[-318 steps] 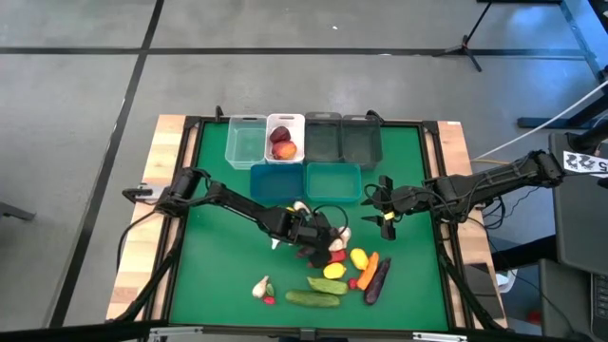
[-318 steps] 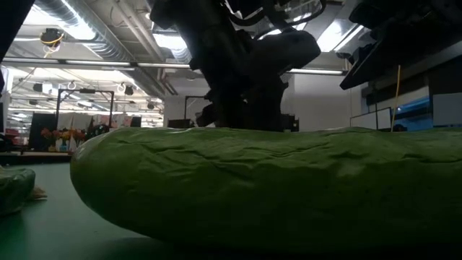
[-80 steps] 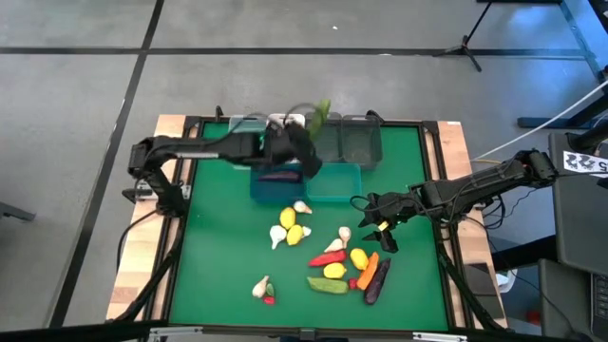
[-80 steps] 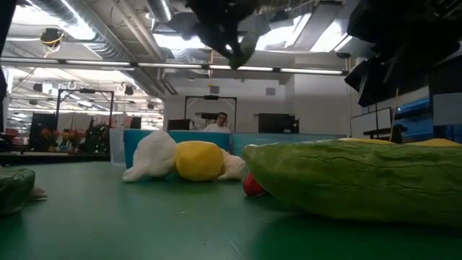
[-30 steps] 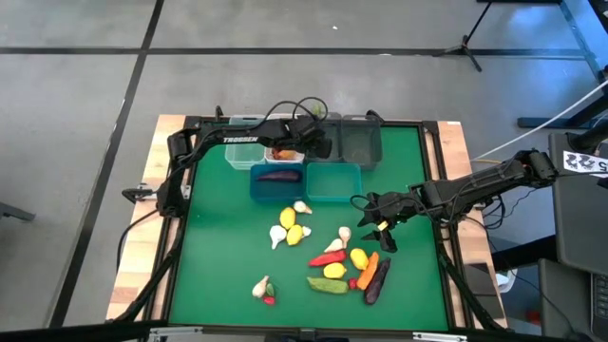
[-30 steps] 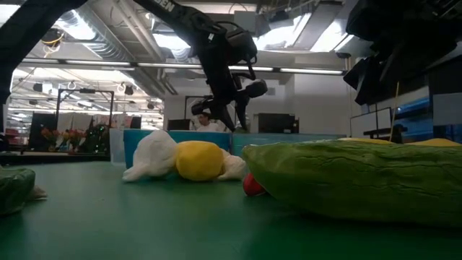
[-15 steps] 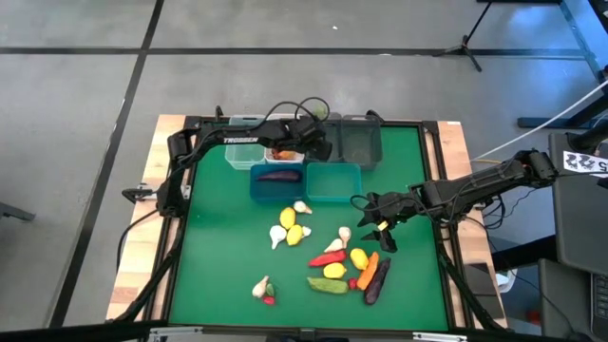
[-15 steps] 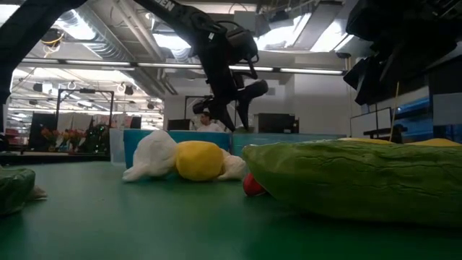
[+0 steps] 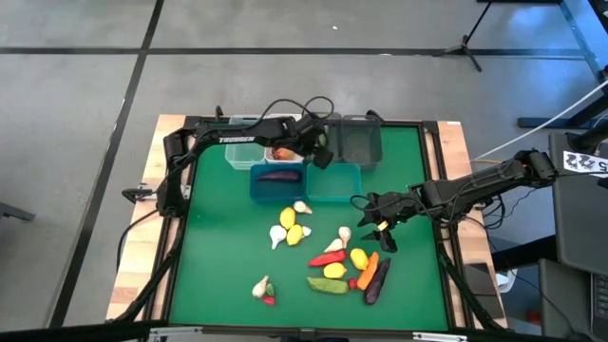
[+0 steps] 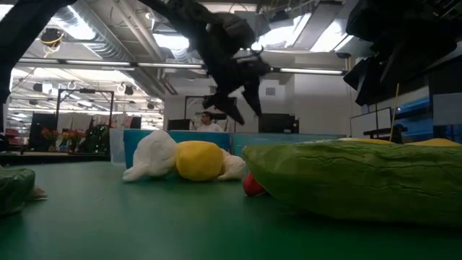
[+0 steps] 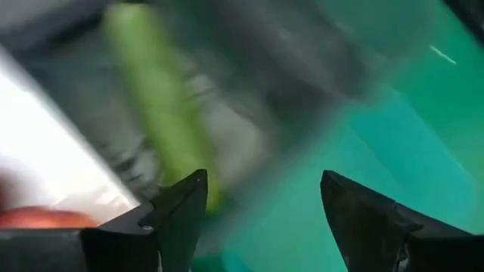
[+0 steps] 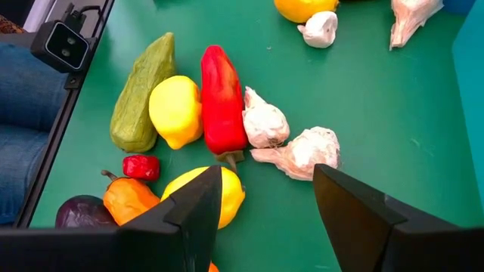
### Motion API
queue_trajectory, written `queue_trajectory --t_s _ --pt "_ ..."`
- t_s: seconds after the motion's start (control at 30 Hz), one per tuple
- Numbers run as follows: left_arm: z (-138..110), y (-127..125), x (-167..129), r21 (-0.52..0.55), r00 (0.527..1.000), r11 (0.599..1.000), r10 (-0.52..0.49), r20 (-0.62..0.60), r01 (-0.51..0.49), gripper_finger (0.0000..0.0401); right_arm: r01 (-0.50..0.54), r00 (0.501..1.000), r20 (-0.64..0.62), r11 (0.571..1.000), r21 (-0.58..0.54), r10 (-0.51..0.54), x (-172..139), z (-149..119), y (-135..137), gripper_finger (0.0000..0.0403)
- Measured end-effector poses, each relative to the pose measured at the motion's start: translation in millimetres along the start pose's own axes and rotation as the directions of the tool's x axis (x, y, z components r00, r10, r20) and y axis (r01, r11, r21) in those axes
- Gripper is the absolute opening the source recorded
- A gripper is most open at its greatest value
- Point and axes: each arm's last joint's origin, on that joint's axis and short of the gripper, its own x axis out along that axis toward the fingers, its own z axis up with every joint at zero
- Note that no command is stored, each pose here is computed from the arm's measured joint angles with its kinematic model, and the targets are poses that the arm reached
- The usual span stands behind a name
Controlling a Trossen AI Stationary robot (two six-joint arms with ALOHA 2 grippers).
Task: Sort produce into baskets
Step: Put the cucumber into the left black bin
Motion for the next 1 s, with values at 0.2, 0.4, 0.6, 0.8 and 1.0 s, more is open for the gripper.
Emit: queue_trajectory --t_s 0.2,0.4,0.6,0.8,1.0 --pt "-32.6 -48.3 -35.4 0.296 0.978 0.938 -0.142 -0.154 0.183 0.0247 0.0 1.0 -0.001 1.0 0.0 0.0 -0.1 0.1 0.1 0.0209" --pt "-99.6 -127.0 -70.3 0.543 0.937 0.767 -0.237 -0.255 0.342 0.0247 0.01 1.0 0.002 1.0 -0.001 -0.01 0.0 0.1 -0.2 0.0209" --pt "-180.9 -192.6 -94.8 0.777 0.943 0.541 -0.256 -0.212 0.322 0.0247 0.016 1.0 0.007 1.0 -0.001 -0.016 -0.1 0.6 -0.4 0.0209" --pt "-211.8 -224.4 -100.7 0.859 0.918 0.42 -0.375 -0.13 0.294 0.0247 0.016 1.0 0.012 1.0 -0.001 -0.016 -0.1 0.9 -0.3 0.0209" --pt "-204.6 -217.0 -83.6 0.78 0.923 0.524 -0.341 -0.176 0.342 0.0263 0.015 1.0 0.014 1.0 0.001 -0.015 -0.1 1.2 -0.3 0.0209"
